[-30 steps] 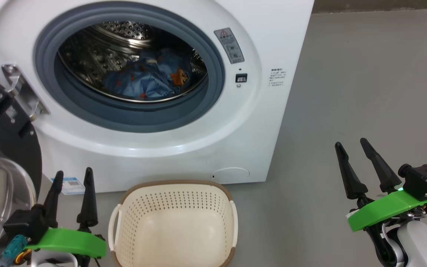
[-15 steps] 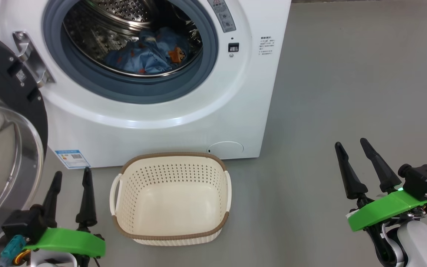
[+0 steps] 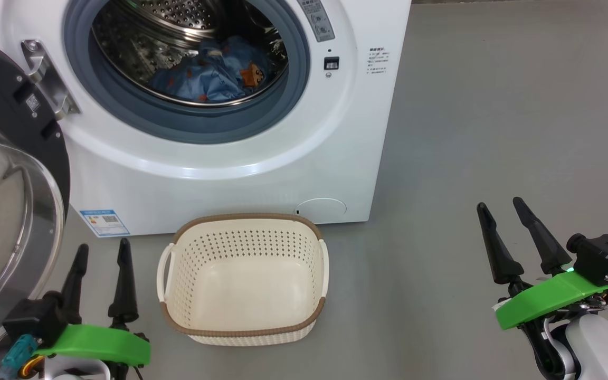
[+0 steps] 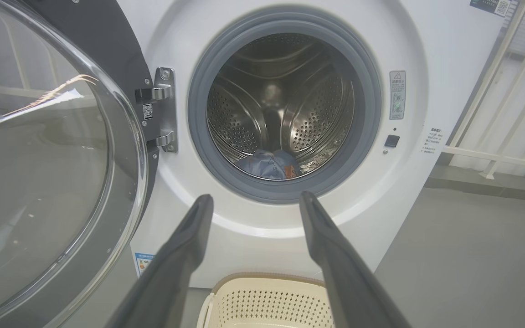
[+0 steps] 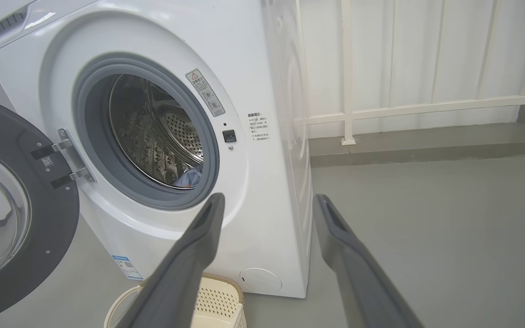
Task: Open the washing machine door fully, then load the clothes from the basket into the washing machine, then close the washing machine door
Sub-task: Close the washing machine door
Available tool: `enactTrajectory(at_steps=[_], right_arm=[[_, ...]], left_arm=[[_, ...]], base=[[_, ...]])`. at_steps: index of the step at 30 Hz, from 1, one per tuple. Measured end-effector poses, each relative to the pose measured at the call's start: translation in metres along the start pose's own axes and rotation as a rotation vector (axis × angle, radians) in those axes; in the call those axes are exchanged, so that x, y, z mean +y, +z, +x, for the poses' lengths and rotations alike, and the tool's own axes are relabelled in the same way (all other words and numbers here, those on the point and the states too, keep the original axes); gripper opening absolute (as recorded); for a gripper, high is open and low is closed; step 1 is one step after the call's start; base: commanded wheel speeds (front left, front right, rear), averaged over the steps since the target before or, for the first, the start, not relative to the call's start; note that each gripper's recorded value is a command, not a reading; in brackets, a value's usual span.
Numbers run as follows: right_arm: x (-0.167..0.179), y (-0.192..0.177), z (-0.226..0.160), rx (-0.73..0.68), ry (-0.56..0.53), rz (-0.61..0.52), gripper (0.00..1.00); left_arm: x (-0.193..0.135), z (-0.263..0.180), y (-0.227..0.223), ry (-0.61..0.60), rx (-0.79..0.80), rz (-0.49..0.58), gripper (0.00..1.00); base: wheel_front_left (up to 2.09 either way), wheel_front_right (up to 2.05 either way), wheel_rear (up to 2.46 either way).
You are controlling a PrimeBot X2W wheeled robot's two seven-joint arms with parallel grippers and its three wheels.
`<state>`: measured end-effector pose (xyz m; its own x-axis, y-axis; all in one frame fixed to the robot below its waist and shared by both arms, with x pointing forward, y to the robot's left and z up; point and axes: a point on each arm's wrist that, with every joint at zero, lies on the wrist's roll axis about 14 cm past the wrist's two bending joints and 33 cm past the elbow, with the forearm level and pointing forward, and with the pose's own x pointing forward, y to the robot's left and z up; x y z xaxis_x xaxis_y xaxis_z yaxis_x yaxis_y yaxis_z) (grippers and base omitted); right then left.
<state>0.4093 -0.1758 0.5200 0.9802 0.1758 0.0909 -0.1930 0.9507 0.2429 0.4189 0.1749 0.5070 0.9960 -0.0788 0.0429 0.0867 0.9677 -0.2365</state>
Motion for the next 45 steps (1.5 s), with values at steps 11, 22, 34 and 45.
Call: enactTrajectory(at_steps=[11, 22, 34, 45], right_arm=[[0.002, 0.002, 0.0, -0.005, 0.005, -0.001, 1.0], [0.004, 0.004, 0.0, -0.011, 0.012, -0.002, 1.0], [0.014, 0.0, 0.007, -0.003, 0.039, 0.005, 1.0], [0.038, -0.008, 0.022, 0.015, 0.108, 0.017, 1.0]], left_arm=[[0.0, -0.002, 0.003, 0.001, -0.007, 0.001, 1.0], [0.002, -0.004, 0.005, 0.01, -0.012, 0.005, 1.0], [0.011, -0.01, 0.007, 0.032, -0.012, 0.015, 1.0], [0.033, -0.026, 0.012, 0.099, -0.023, 0.021, 1.0]], base=[[0.0, 0.0, 0.0], [0.0, 0.0, 0.0], [0.0, 0.0, 0.0], [0.0, 0.0, 0.0]])
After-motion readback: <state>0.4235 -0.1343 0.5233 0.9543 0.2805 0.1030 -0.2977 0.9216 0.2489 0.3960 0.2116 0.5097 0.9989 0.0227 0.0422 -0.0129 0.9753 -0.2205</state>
